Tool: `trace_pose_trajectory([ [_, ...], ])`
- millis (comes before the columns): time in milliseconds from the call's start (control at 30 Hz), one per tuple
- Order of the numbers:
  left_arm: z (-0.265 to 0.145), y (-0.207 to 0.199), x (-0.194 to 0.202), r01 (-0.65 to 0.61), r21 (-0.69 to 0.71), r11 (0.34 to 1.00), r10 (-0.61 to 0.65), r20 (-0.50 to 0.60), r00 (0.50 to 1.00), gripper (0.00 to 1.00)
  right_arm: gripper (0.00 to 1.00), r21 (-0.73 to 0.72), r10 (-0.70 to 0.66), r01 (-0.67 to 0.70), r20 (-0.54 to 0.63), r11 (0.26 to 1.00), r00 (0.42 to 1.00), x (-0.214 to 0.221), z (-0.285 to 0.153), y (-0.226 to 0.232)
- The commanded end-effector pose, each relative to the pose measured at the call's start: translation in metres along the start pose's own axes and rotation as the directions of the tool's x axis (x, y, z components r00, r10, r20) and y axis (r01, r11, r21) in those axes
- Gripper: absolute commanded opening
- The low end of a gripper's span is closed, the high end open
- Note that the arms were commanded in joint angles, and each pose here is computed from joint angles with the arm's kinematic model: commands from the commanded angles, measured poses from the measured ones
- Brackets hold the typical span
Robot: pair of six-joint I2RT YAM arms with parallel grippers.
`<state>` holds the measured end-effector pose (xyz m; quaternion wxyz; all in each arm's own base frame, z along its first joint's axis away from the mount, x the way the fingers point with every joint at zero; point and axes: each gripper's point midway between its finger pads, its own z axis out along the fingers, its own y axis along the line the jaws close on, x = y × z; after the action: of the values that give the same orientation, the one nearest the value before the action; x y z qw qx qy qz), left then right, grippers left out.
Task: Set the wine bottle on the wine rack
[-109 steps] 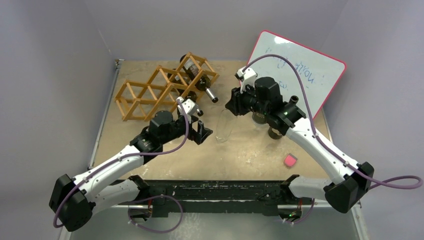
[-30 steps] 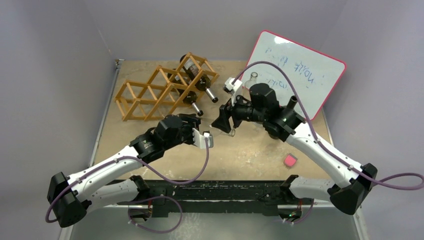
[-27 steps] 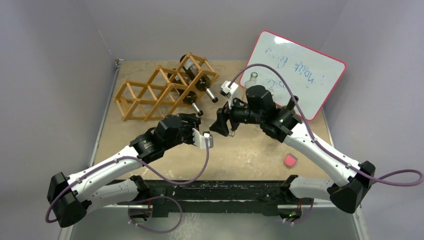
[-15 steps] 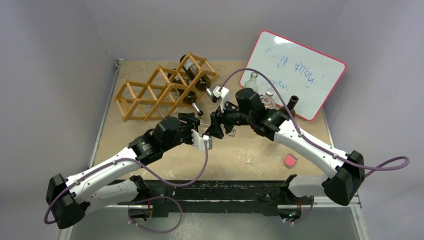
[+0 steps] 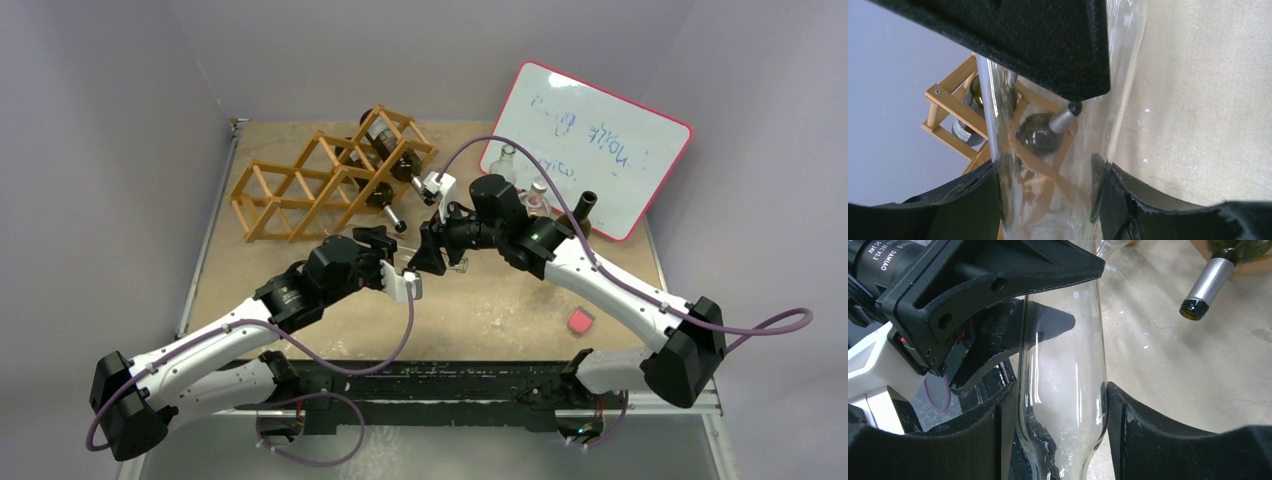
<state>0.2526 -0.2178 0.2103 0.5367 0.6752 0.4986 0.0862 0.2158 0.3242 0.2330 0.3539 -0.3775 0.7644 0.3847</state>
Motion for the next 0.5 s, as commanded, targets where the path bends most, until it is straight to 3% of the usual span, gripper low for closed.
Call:
trace_pose_trajectory([
  [0,-0.015,0.051,-0.03,0.001,-0.19,0.982,0.021,0.112,0.994,0.01,0.55,-0.059,-0.012,0.012,0.014,0.998,1.0,-0.006,0.007,0.008],
  [233,-0.018,0.058,-0.022,-0.079,-0.196,0.977,0.089,0.042,0.995,0.01,0.56,-0.081,-0.029,0.023,-0.075,0.996,0.997,0.007,0.008,0.009],
  [467,-0.018,0.06,-0.024,-0.081,-0.206,0.975,0.093,0.049,0.994,0.01,0.63,-0.095,-0.043,0.033,-0.102,0.995,0.994,0.011,0.007,0.01],
])
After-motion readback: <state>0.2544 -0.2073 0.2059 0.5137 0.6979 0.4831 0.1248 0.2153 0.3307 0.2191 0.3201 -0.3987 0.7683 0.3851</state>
